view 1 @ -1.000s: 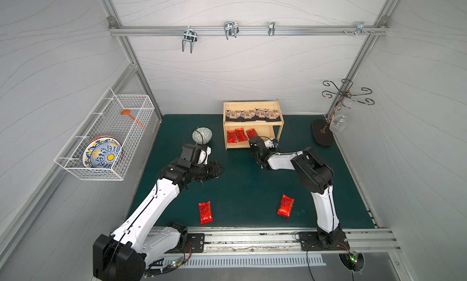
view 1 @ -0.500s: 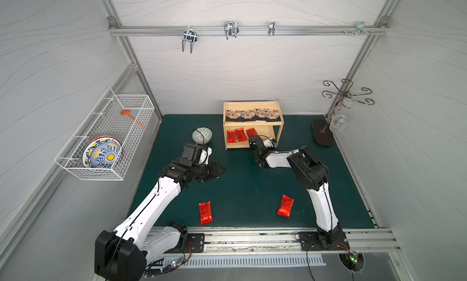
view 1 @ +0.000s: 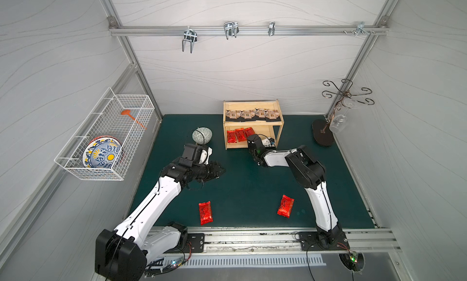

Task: Place the tea bags on the shelf by color
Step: Place the tea bag on the shelf.

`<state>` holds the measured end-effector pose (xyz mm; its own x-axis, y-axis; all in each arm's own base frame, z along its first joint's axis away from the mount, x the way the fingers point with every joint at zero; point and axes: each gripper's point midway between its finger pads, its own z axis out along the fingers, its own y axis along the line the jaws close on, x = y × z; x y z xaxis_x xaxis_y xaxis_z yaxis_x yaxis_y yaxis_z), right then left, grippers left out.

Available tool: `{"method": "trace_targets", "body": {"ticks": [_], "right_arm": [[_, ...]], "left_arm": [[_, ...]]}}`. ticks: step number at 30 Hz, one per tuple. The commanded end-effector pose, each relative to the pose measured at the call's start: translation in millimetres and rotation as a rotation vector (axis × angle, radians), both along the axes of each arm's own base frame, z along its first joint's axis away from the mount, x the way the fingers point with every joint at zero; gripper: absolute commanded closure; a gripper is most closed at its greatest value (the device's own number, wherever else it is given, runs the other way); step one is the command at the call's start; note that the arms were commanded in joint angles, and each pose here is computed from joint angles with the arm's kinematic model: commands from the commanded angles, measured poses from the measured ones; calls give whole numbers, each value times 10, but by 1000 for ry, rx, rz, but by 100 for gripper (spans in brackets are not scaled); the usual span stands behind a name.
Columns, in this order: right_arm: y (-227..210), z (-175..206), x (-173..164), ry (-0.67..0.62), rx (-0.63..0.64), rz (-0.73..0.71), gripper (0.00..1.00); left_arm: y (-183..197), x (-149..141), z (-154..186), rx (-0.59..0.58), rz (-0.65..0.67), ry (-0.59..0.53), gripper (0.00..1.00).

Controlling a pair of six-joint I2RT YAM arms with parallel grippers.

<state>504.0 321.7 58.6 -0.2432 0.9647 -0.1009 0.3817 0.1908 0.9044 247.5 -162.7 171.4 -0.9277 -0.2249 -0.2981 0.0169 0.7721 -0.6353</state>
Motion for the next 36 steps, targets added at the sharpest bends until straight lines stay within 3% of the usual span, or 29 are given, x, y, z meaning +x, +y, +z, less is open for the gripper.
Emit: {"method": "trace_targets", "body": {"ticks": [1, 4, 10, 16, 23, 26, 30, 36], "right_arm": [[47, -100, -15, 21, 1, 6, 87], [58, -101, -15, 24, 8, 11, 81], [22, -46, -167, 28, -28, 49, 55], [-51, 105, -553, 21, -118, 150, 45], [-52, 233, -1059, -32, -293, 382, 37], [-20, 315, -1236, -92, -350, 519, 40], [256, 521, -1658, -168, -416, 869, 43], [748, 576, -2561, -218, -273, 1403, 47]], "left_arm": [[-20, 50, 67, -11, -16, -43, 46], [-19, 49, 69, -11, -16, -44, 46], [-4, 52, 87, -7, -10, -51, 46], [59, 62, 88, 26, 9, -61, 46], [270, 95, -100, 115, 113, -10, 44], [449, 55, -229, 151, 193, 66, 42], [755, -135, -462, 248, 313, 195, 40], [1100, -509, -726, 374, 489, 394, 39]]}}
